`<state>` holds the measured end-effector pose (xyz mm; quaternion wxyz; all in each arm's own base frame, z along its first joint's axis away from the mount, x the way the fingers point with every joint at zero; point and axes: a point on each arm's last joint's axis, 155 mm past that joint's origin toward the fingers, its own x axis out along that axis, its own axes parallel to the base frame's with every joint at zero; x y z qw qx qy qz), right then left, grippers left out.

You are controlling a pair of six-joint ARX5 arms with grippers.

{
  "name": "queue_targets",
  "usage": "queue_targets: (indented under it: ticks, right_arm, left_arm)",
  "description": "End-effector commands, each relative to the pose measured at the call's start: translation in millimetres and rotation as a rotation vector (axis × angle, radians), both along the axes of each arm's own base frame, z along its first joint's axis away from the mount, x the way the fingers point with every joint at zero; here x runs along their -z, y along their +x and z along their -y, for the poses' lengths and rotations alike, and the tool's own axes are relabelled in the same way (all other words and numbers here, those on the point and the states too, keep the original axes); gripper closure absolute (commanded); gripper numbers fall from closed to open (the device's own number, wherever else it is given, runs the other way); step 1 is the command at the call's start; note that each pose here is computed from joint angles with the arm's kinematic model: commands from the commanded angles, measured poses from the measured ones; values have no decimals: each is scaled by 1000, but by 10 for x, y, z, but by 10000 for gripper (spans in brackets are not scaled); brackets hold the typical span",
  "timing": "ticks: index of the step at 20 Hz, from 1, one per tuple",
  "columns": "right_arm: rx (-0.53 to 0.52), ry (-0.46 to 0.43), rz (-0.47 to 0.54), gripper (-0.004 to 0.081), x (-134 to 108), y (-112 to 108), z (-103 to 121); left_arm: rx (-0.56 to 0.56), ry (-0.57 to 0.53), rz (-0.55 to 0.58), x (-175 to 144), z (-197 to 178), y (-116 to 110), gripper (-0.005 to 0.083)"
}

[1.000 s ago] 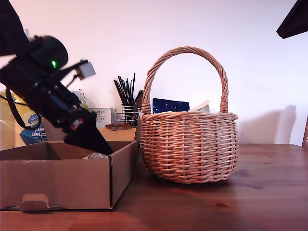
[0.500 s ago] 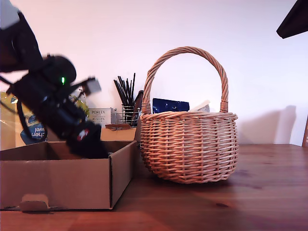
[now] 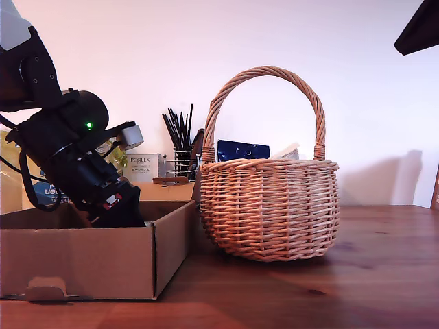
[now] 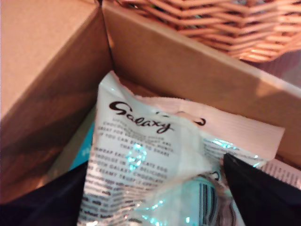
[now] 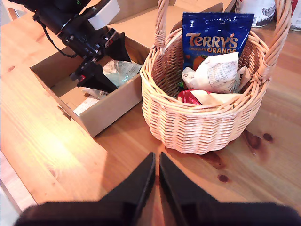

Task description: Move the bags of Easter eggs from the cardboard box on the left into the woven basket on the right side.

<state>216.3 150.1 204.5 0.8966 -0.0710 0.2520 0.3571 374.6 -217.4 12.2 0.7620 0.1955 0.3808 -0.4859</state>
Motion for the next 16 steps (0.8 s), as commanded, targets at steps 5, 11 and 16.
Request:
queue_targets:
  ticks: [5, 11, 16]
  right_arm:
    - [-8, 5, 13, 782, -12, 5, -20]
    - [-8, 4, 12, 782, -11, 4, -20]
    - [-8, 4, 13, 782, -12, 5, -19]
  left_arm:
    - [-34, 56, -40, 216, -107, -24, 547]
    - [-37, 57, -32, 148, -108, -1, 562]
    - [-46, 47, -18, -181, -105, 6, 598]
